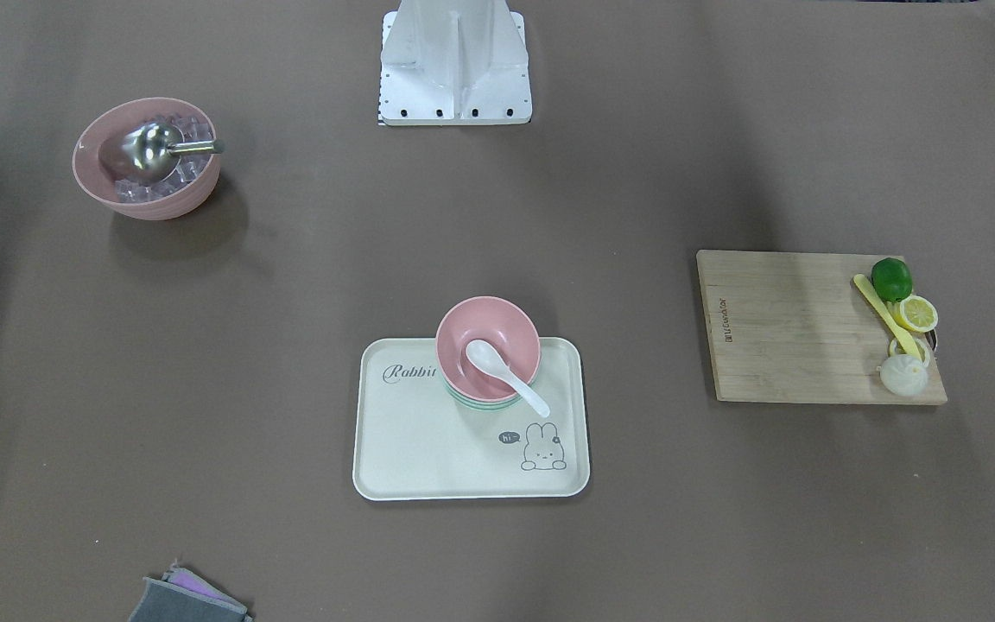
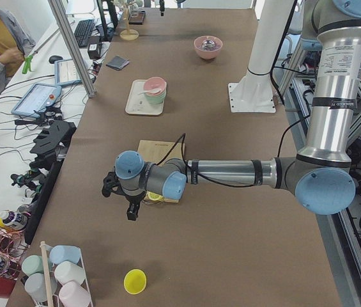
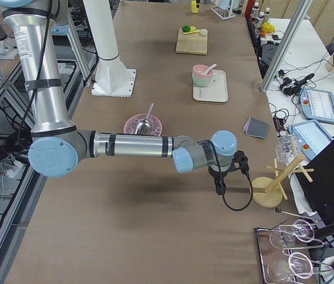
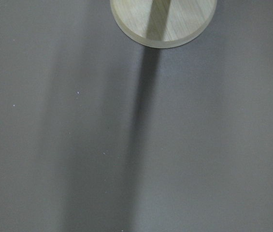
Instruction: Stack pink bowl on green and place spoon
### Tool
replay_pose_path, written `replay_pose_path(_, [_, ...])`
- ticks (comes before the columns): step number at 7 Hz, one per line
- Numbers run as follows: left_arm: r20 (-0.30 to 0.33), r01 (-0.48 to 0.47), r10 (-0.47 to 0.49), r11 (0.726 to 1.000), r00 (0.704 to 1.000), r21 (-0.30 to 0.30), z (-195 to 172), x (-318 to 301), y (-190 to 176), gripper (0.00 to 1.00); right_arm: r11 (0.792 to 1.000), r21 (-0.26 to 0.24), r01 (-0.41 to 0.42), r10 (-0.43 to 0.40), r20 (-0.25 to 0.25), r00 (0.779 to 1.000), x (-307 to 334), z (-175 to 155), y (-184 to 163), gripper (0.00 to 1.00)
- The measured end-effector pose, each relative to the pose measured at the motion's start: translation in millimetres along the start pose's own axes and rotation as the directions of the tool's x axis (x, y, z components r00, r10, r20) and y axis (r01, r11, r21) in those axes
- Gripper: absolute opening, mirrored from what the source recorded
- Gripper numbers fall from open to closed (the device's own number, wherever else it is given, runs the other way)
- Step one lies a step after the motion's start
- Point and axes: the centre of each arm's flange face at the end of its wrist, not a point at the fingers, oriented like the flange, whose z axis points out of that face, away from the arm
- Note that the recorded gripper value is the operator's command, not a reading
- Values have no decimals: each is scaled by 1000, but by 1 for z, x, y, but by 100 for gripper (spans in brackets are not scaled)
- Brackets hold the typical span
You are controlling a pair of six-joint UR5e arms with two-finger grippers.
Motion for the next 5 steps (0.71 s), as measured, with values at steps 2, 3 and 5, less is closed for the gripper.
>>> replay_pose_path(2, [-43,24,-24,1000,999,-9,1,3,2,99,999,-22,-26,25,-21,999,-1,2,7,100])
replay_pose_path(3, [-56,23,-24,1000,998,-9,1,5,2,99,999,-25,-35,35,-19,999,-6,2,6,100])
replay_pose_path(5, [-63,12,-12,1000,998,3,-4,12,-3,99,998,-31,-63,62,-11,998,-22,6,3,100])
